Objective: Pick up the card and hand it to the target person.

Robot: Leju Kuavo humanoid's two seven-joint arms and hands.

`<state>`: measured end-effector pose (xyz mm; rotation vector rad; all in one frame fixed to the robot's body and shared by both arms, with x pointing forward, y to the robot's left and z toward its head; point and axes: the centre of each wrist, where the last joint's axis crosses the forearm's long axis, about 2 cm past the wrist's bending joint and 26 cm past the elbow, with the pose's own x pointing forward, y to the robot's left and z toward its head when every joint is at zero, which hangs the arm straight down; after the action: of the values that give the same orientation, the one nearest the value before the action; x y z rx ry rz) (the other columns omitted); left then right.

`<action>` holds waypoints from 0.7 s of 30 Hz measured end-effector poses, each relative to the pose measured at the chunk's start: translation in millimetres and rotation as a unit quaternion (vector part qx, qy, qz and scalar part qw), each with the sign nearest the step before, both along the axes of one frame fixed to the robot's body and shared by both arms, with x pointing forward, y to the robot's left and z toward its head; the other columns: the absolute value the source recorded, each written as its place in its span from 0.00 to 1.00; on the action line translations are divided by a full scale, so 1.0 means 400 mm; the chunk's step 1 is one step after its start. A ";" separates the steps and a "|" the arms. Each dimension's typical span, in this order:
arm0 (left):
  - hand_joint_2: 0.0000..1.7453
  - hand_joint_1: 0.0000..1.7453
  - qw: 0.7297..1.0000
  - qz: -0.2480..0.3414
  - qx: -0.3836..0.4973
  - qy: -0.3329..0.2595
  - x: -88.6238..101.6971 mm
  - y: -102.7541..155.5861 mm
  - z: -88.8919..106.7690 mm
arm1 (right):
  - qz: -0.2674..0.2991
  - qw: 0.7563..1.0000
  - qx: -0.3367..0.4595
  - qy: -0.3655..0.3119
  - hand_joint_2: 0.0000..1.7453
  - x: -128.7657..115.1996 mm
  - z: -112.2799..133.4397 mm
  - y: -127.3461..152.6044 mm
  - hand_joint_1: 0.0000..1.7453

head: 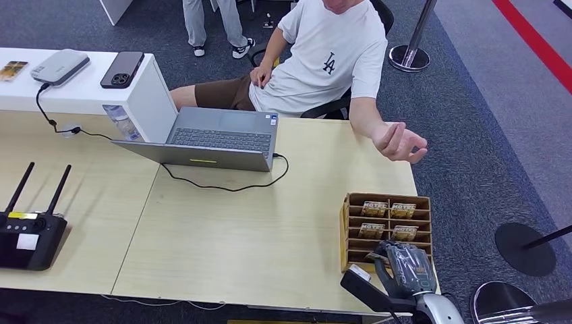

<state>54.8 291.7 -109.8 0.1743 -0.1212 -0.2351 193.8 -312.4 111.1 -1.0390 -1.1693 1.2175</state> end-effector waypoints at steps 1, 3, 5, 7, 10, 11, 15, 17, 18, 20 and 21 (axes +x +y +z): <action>1.00 0.00 1.000 0.000 0.000 0.000 0.000 0.000 0.000 | 0.001 1.000 -0.003 0.001 1.00 0.000 0.003 -0.007 0.96; 1.00 0.00 1.000 0.001 0.000 0.000 0.000 0.000 0.000 | 0.003 1.000 -0.009 0.001 1.00 0.001 0.007 -0.022 0.96; 1.00 0.00 1.000 0.003 0.000 0.000 0.000 0.001 0.000 | 0.006 1.000 -0.014 -0.001 1.00 0.002 0.011 -0.033 0.96; 1.00 0.00 1.000 0.004 -0.001 0.000 -0.001 0.001 0.000 | 0.007 1.000 -0.018 -0.003 1.00 0.003 0.015 -0.039 0.96; 1.00 0.00 1.000 0.005 -0.002 -0.001 -0.001 0.001 0.000 | 0.010 1.000 -0.018 -0.012 1.00 0.005 0.025 -0.044 0.96; 1.00 0.00 1.000 0.006 -0.002 -0.001 -0.001 0.001 0.000 | 0.014 1.000 -0.011 -0.015 1.00 0.005 0.030 -0.046 0.96; 1.00 0.00 1.000 0.008 -0.004 -0.001 -0.002 0.002 0.000 | 0.057 0.996 0.054 -0.037 1.00 0.008 0.061 -0.059 0.96; 1.00 0.00 1.000 0.011 -0.005 -0.001 -0.002 0.003 0.000 | 0.074 0.993 0.077 -0.058 1.00 0.009 0.084 -0.066 0.96; 1.00 0.00 1.000 0.014 -0.005 -0.002 -0.003 0.003 0.000 | 0.079 0.991 0.082 -0.069 1.00 0.010 0.095 -0.069 0.96; 1.00 0.00 1.000 0.018 -0.006 -0.003 -0.003 0.004 -0.001 | 0.086 0.988 0.090 -0.091 1.00 0.010 0.118 -0.076 0.96; 1.00 0.00 1.000 0.019 -0.006 -0.003 -0.003 0.005 -0.001 | 0.092 0.986 0.095 -0.100 1.00 0.010 0.129 -0.079 0.96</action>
<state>53.4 293.5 -110.0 0.1653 -0.1247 -0.1951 197.8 -344.1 162.6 -0.9406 -1.5349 1.1340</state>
